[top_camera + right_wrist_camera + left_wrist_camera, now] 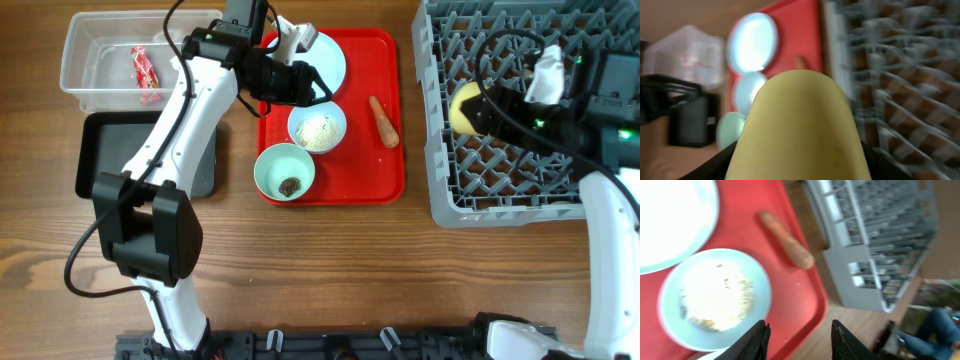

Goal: Sort waste into correct bins and load items into the dishwasher rack
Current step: 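Lower the yellow cup into the dish rack with the right gripper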

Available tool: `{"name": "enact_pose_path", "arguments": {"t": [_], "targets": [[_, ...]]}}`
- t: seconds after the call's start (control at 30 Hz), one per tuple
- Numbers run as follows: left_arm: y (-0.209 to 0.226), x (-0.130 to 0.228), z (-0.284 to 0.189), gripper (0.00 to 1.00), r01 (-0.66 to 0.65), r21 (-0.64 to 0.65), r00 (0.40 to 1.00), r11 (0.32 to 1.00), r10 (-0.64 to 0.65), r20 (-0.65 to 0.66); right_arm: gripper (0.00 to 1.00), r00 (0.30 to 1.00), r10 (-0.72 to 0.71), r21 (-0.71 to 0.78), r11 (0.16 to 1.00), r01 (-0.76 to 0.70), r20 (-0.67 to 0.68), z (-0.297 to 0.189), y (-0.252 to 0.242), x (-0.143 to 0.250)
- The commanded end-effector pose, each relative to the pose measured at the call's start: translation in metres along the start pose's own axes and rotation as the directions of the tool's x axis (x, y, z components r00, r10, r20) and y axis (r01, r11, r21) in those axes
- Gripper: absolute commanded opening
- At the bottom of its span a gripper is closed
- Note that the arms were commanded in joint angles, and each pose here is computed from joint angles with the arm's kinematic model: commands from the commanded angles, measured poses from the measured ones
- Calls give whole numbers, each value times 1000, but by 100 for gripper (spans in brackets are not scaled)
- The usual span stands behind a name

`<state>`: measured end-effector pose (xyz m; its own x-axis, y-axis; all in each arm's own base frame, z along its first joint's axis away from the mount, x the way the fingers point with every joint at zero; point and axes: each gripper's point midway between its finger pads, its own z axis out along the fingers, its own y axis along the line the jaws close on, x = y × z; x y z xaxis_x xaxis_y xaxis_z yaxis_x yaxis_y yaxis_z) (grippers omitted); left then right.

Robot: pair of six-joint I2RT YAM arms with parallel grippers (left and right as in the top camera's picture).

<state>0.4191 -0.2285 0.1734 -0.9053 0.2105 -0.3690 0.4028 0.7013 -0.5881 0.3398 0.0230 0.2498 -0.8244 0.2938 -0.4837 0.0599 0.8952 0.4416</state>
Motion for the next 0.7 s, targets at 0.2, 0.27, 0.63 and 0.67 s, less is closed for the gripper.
{"name": "enact_pose_path", "arguments": {"t": [0.2,0.27,0.63,0.67], "targets": [[18,-4,-5,42,-12,-121,1000,993,15,18,59,959,128,393,919,-20,-252,14,-64,54],[22,-4,-6,42,-11,-141,1000,990,14,18,59,937,151,408,913,-11,-314,25,-68,64],[37,2,-8,43,4,-231,1000,973,-4,-1,59,850,240,501,865,32,-469,60,-101,93],[37,2,-9,43,4,-231,1000,973,-4,-1,60,848,241,503,863,35,-472,61,-102,94]]}}
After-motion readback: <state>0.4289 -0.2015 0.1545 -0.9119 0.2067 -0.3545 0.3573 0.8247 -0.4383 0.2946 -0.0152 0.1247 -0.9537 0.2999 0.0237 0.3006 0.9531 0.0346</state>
